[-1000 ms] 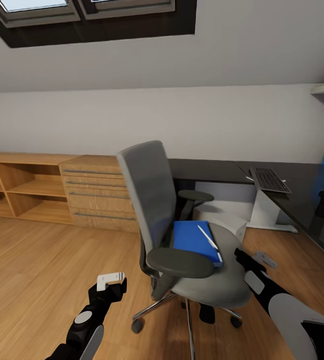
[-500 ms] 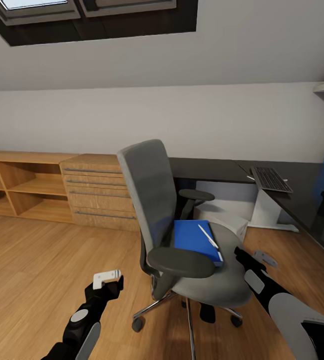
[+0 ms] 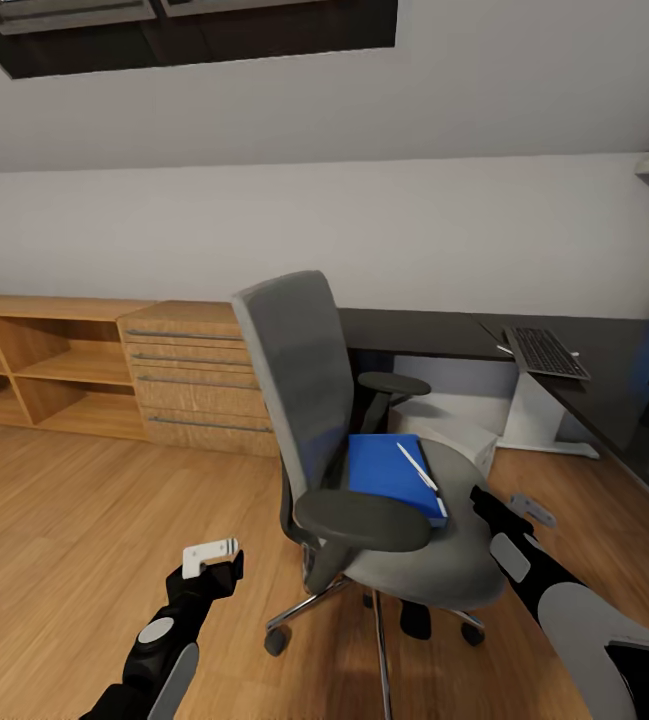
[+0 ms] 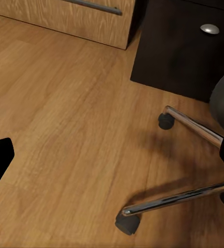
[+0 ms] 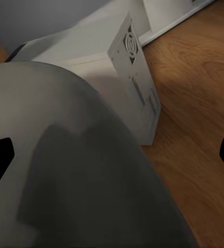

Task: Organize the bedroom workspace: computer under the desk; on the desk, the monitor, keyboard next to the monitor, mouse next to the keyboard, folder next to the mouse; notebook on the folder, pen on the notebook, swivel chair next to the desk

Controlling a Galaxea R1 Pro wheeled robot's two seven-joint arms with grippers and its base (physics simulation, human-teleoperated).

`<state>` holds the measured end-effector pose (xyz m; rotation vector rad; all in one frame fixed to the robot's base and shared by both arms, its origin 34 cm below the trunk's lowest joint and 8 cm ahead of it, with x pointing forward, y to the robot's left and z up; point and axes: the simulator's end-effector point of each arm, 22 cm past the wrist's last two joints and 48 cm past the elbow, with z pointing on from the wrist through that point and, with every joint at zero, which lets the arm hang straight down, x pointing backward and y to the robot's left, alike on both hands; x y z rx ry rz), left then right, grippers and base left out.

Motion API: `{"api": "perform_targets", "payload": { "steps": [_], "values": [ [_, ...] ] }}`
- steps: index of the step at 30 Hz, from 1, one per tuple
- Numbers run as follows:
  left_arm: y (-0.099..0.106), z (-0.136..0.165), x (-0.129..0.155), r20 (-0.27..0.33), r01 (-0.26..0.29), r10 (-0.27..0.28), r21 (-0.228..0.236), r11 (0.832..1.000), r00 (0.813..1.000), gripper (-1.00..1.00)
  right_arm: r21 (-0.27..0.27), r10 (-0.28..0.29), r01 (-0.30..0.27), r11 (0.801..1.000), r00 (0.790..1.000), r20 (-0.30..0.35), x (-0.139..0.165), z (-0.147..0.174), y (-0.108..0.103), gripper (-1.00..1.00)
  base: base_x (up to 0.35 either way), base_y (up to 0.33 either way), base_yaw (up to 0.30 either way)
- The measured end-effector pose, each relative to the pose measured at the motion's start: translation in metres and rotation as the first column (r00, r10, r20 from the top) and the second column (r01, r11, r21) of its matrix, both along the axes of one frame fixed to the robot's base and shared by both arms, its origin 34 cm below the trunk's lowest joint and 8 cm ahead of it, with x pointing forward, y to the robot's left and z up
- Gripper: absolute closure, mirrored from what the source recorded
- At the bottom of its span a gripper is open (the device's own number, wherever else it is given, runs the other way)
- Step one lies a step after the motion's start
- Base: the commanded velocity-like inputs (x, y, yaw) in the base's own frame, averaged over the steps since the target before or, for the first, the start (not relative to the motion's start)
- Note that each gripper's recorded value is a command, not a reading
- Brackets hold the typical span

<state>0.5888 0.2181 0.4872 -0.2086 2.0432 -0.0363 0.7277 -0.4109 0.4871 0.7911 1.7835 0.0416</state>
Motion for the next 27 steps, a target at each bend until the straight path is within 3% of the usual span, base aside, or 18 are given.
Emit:
{"api": "perform_targets", "payload": {
  "steps": [27],
  "values": [
    [-0.0035,0.0083,-0.0004,0.016,0.010,-0.010,0.003,1.000,1.000,-1.00,0.005,0.000,0.000,1.000,1.000,-0.010,-0.0060,0.0007,0.0017,-1.00,0.000,0.000,0.137]
  ]
}}
